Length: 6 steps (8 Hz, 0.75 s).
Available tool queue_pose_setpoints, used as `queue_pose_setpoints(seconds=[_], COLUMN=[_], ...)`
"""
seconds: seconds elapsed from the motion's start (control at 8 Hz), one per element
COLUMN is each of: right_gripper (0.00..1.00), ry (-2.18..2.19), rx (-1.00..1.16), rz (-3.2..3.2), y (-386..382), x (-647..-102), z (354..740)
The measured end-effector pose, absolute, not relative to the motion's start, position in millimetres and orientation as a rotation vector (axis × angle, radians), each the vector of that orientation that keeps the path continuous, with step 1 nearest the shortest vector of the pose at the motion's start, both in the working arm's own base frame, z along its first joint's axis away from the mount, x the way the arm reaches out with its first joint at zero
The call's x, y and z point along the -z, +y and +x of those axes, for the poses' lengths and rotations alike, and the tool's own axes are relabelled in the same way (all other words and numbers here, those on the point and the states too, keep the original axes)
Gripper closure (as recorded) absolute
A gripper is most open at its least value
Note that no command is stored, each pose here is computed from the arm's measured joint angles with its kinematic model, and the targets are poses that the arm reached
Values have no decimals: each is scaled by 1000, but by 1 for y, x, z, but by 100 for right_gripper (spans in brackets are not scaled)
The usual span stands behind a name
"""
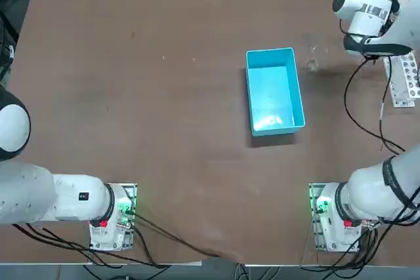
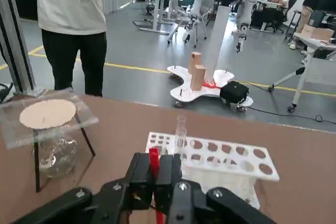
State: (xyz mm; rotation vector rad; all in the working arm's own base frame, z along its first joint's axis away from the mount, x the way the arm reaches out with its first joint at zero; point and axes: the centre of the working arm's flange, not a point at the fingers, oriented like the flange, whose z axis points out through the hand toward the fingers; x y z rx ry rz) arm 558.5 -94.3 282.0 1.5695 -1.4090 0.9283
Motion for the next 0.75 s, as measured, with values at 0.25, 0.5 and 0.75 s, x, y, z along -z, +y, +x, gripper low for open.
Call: queue_pose_setpoints(seconds=[0.25, 0.5, 0.75], right_gripper=[95, 95, 95], ry=[-1448, -1465, -1472], rx=[-934, -930, -933], rz=[1540, 1526, 1520], y=[-92, -93, -93], x=[-260, -245, -243], z=[556, 554, 554])
